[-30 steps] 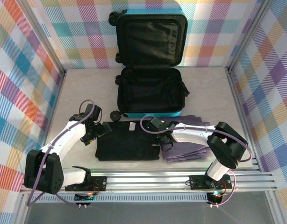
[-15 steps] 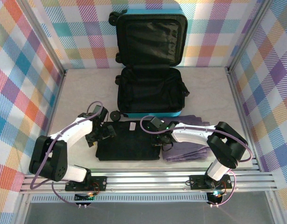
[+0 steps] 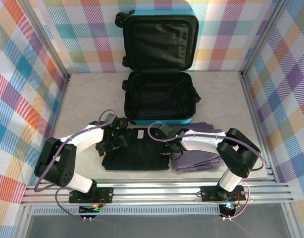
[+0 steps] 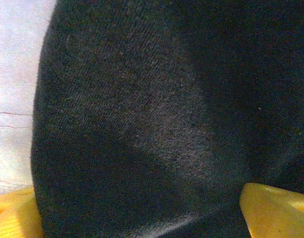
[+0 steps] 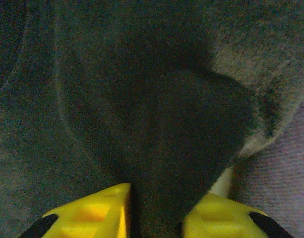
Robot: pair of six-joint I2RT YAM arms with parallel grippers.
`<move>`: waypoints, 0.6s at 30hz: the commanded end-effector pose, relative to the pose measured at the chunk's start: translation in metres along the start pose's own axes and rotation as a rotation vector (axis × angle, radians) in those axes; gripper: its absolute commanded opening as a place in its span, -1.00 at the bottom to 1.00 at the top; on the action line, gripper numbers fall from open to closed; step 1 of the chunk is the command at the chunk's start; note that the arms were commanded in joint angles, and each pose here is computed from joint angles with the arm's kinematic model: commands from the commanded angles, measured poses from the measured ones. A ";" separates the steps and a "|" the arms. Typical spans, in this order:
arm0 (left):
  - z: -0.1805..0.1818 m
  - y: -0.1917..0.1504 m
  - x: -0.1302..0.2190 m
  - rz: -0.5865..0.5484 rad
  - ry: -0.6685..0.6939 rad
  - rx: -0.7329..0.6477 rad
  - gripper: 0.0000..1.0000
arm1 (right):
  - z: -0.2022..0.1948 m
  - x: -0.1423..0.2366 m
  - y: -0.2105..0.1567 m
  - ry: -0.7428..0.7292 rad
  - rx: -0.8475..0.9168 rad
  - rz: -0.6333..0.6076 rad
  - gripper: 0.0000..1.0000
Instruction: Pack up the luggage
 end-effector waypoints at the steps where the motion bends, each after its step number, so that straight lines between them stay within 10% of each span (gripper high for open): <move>1: -0.007 -0.012 -0.015 0.058 -0.034 -0.027 0.78 | 0.011 -0.008 -0.001 0.053 0.026 0.043 -0.53; 6: -0.010 -0.015 -0.012 0.047 -0.032 -0.050 0.41 | 0.014 -0.004 -0.001 0.069 0.048 0.045 -0.76; 15: -0.008 -0.018 0.014 -0.006 -0.004 -0.079 -0.94 | 0.017 0.010 0.000 0.109 0.099 0.029 -1.00; 18: -0.006 -0.018 0.029 -0.038 0.002 -0.083 -1.00 | 0.020 0.019 0.001 0.133 0.120 0.018 -1.00</move>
Point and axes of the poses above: each hand's point on the last joint's axis, 136 mm out from that joint toward the fingers, its own x axis back along the fingers, its own z axis along the line the jaws close on, y = z × x, the point moved 9 cm from there along x, back along the fingers, and after that the axes turned 13 degrees about -x, right-handed, at the moved point
